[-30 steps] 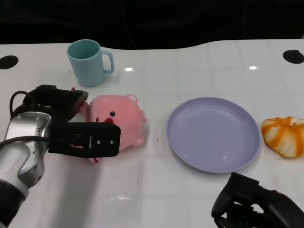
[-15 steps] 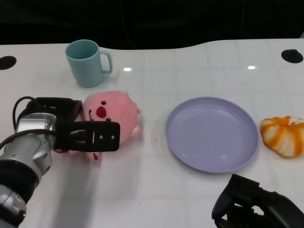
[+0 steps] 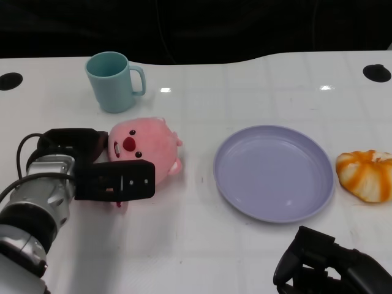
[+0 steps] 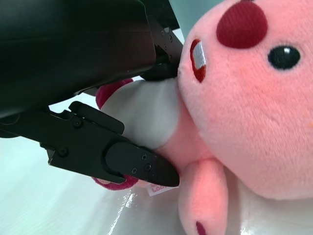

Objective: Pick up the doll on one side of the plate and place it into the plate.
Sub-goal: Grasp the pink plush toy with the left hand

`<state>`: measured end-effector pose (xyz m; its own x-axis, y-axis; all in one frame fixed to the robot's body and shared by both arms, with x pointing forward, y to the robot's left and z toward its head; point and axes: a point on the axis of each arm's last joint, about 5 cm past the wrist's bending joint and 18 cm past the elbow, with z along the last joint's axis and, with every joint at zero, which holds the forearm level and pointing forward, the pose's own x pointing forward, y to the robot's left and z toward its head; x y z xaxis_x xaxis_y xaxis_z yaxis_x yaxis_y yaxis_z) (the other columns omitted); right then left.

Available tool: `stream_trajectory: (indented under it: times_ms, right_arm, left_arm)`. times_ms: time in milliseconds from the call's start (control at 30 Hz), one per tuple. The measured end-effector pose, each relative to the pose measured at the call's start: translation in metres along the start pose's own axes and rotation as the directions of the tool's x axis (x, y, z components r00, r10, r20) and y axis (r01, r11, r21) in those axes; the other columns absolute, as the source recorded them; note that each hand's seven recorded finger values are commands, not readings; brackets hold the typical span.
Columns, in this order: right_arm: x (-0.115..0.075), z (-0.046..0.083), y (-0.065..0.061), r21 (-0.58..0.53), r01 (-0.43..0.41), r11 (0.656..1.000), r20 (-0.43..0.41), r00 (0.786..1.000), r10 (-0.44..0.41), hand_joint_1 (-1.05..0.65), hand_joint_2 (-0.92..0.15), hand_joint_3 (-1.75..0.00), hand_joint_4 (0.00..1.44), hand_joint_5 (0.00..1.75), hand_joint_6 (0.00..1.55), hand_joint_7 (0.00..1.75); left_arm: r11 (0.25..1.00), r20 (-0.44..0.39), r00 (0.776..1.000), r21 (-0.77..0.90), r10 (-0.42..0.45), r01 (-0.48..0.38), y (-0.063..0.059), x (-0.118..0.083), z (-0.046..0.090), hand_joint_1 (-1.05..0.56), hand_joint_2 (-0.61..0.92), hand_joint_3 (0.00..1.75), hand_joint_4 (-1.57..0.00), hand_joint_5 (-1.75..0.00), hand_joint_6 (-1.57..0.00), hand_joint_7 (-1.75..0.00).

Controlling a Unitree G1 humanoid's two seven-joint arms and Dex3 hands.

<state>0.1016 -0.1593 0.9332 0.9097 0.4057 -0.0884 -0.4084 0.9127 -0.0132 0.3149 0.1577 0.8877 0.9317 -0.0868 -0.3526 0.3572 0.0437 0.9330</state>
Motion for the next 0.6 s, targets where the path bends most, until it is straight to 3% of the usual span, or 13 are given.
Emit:
stream_trajectory:
  times_ms: [133, 167, 200, 233, 333, 433, 600]
  right_arm:
    - [0.0, 0.0, 0.0, 0.0, 0.0, 1.0, 0.0, 1.0, 0.0, -0.2, -0.84, -0.71, 0.64, 1.75, 0.42, 1.7]
    - [0.0, 0.0, 0.0, 0.0, 0.0, 1.0, 0.0, 1.0, 0.0, -0.21, -0.84, -0.71, 0.64, 1.75, 0.42, 1.7]
    - [0.0, 0.0, 0.0, 0.0, 0.0, 1.0, 0.0, 1.0, 0.0, -0.21, -0.84, -0.71, 0.64, 1.75, 0.42, 1.7]
    - [0.0, 0.0, 0.0, 0.0, 0.0, 1.0, 0.0, 1.0, 0.0, -0.21, -0.84, -0.7, 0.64, 1.75, 0.42, 1.7]
    - [0.001, 0.0, 0.0, 0.0, 0.0, 1.0, 0.0, 1.0, 0.0, -0.21, -0.83, -0.7, 0.65, 1.75, 0.42, 1.7]
    - [0.001, -0.001, 0.0, 0.001, 0.0, 1.0, -0.001, 1.0, 0.0, -0.21, -0.83, -0.7, 0.65, 1.75, 0.42, 1.7]
    - [0.001, -0.003, 0.0, 0.002, 0.001, 1.0, -0.008, 1.0, -0.001, -0.22, -0.83, -0.7, 0.65, 1.75, 0.42, 1.69]
  left_arm:
    - [0.999, 0.014, 0.999, 0.006, 0.049, -0.049, -0.004, -0.001, -0.001, -0.32, 0.92, 0.28, -0.65, -1.61, -1.03, -0.04]
    - [0.998, 0.021, 0.998, 0.001, 0.064, -0.064, -0.006, -0.001, -0.001, -0.3, 0.92, 0.31, -0.67, -1.68, -0.95, -0.36]
    - [0.997, 0.029, 0.996, -0.006, 0.083, -0.083, -0.008, -0.002, -0.002, -0.3, 0.92, 0.33, -0.68, -1.71, -0.77, -0.83]
    - [0.995, 0.035, 0.994, -0.021, 0.103, -0.102, -0.009, -0.002, -0.002, -0.29, 0.92, 0.33, -0.69, -1.73, -0.67, -1.13]
    - [0.984, 0.043, 0.986, -0.08, 0.162, -0.158, -0.015, -0.005, -0.006, -0.27, 0.92, 0.29, -0.78, -1.74, -0.6, -1.61]
    - [0.969, 0.032, 0.978, -0.147, 0.204, -0.198, -0.019, -0.007, -0.008, -0.24, 0.91, 0.27, -0.82, -1.75, -0.6, -1.73]
    - [0.947, 0.013, 0.971, -0.227, 0.237, -0.228, -0.019, -0.008, -0.01, -0.21, 0.91, 0.27, -0.83, -1.75, -0.61, -1.75]
